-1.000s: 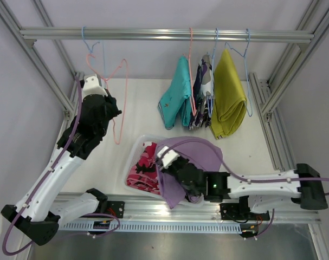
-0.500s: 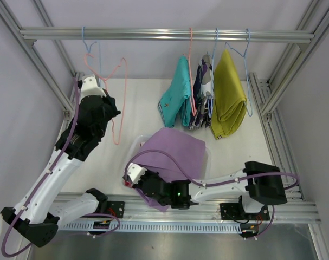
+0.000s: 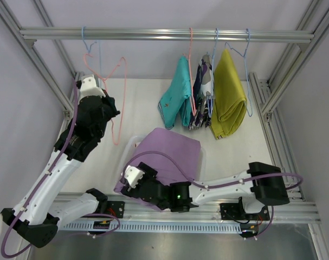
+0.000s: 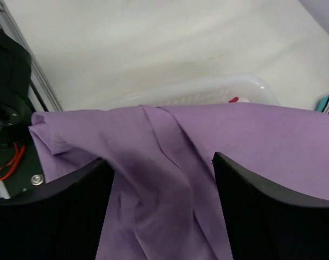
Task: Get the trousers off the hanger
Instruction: Place the trousers in the bin.
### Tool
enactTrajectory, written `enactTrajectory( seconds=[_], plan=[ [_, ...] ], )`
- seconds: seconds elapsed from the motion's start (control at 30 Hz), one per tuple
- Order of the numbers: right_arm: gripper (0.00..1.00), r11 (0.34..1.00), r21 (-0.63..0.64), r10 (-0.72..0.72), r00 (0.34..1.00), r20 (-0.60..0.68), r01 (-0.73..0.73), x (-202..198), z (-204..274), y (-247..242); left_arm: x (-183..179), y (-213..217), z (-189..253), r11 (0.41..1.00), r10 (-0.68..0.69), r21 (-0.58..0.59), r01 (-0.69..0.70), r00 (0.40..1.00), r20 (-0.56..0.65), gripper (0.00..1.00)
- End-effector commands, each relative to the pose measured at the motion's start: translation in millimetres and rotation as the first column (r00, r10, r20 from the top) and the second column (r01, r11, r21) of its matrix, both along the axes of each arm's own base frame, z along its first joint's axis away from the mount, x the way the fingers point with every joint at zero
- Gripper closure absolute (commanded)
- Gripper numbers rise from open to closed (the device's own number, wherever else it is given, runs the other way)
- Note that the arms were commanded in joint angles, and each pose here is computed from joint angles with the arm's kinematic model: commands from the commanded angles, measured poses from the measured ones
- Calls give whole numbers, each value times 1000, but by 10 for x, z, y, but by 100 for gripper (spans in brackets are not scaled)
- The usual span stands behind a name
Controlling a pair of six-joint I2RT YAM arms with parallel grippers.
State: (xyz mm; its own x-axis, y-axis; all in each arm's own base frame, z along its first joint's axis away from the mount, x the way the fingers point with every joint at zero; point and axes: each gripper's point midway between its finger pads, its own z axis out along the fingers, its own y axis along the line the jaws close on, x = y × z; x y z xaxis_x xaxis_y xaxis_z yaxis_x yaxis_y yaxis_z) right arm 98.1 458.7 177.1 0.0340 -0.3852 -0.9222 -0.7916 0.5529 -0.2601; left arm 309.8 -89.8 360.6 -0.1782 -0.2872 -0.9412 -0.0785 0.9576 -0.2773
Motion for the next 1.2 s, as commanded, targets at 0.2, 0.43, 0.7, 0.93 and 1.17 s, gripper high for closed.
enactTrajectory(
  seconds=[0.2, 0.43, 0.7, 0.93, 1.17],
  plan=[
    [55, 965, 256, -51, 998, -28, 56, 9, 1235, -566, -34, -15, 239, 1000, -17, -12, 18, 998, 66, 99],
    [72, 958, 255, -106, 990, -98, 127, 293, 865, -684, -34, -23, 228, 1000, -22, -4, 22, 998, 65, 99],
    [76, 976, 149, -113, 955, -273, 158, 259, -357, -603, -46, -24, 254, 1000, -28, -1, 28, 997, 72, 99],
    [76, 970, 106, -175, 927, -331, 221, 170, -725, -739, -73, -49, 274, 999, -43, -3, 43, 996, 76, 99],
    [68, 961, 165, -184, 959, -215, 221, 325, 87, -794, -94, -148, 281, 996, -85, 16, 84, 993, 76, 99]
  ],
)
